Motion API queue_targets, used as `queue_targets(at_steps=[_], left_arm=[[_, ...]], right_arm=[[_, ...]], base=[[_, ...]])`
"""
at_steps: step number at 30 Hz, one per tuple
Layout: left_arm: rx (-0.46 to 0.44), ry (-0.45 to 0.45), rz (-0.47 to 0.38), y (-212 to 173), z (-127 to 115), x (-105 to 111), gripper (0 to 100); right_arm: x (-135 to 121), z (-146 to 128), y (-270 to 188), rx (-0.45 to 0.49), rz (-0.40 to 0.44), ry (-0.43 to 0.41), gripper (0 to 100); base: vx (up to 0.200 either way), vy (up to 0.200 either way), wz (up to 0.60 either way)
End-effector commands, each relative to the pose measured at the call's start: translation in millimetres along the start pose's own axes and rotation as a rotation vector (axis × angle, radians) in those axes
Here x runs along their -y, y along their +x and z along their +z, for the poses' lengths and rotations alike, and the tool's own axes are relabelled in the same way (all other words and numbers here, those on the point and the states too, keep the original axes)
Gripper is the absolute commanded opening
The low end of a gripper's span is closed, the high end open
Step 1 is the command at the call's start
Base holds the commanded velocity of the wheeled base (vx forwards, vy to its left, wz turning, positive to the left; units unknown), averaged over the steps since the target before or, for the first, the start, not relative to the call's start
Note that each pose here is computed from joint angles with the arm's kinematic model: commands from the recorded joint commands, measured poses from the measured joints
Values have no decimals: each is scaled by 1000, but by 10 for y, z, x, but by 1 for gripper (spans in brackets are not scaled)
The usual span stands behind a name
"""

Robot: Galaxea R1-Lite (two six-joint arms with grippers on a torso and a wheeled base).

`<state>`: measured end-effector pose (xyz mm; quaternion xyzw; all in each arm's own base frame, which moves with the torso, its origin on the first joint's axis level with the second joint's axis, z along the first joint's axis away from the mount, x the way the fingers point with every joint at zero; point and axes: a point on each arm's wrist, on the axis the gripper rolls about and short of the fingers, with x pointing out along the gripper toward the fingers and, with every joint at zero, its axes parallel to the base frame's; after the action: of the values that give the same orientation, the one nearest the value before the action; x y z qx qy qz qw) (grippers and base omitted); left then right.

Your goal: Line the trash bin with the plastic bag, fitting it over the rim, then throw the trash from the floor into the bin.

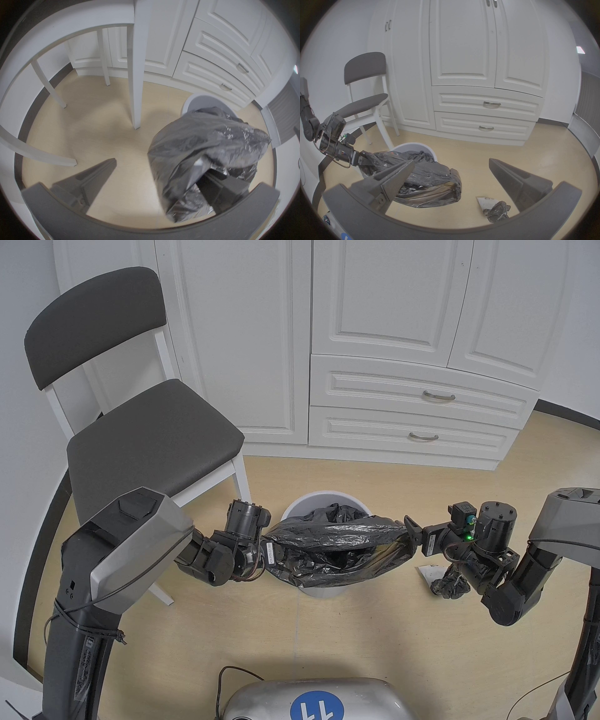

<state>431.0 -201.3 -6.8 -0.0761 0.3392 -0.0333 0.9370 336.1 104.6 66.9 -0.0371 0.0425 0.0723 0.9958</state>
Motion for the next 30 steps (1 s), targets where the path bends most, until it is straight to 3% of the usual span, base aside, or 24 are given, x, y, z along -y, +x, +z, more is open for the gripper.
queue_targets(at_steps=[1,5,6,9,13,15,20,24,30], left_arm=[[-16,65,4,-270,6,-43,100],[-19,93,-1,-464,32,-67,100],[-54,176,-33,-720,-12,-53,100],[-91,306,-63,-951,-171,-23,100],[-92,465,-100,-1263,-252,34,100],[-85,530,-118,-1352,-274,84,100],[-28,722,-67,-1416,-285,225,100],[38,864,-55,-1364,-233,336,100],[96,1007,-32,-1086,-313,424,100]], right_arm=[[24,157,-121,41,-9,-18,100],[45,211,-172,49,-28,-19,100],[55,216,-191,46,-58,-63,100],[20,132,-180,14,-105,-140,100],[8,88,-184,54,-153,-216,100],[7,-4,-230,10,-144,-263,100],[-118,-205,-462,-92,-70,-329,100],[-148,-194,-511,-93,-55,-333,100],[-70,-198,-526,-103,-71,-327,100]], base=[[0,0,0],[0,0,0],[0,0,0],[0,0,0],[0,0,0],[0,0,0],[0,0,0],[0,0,0],[0,0,0]])
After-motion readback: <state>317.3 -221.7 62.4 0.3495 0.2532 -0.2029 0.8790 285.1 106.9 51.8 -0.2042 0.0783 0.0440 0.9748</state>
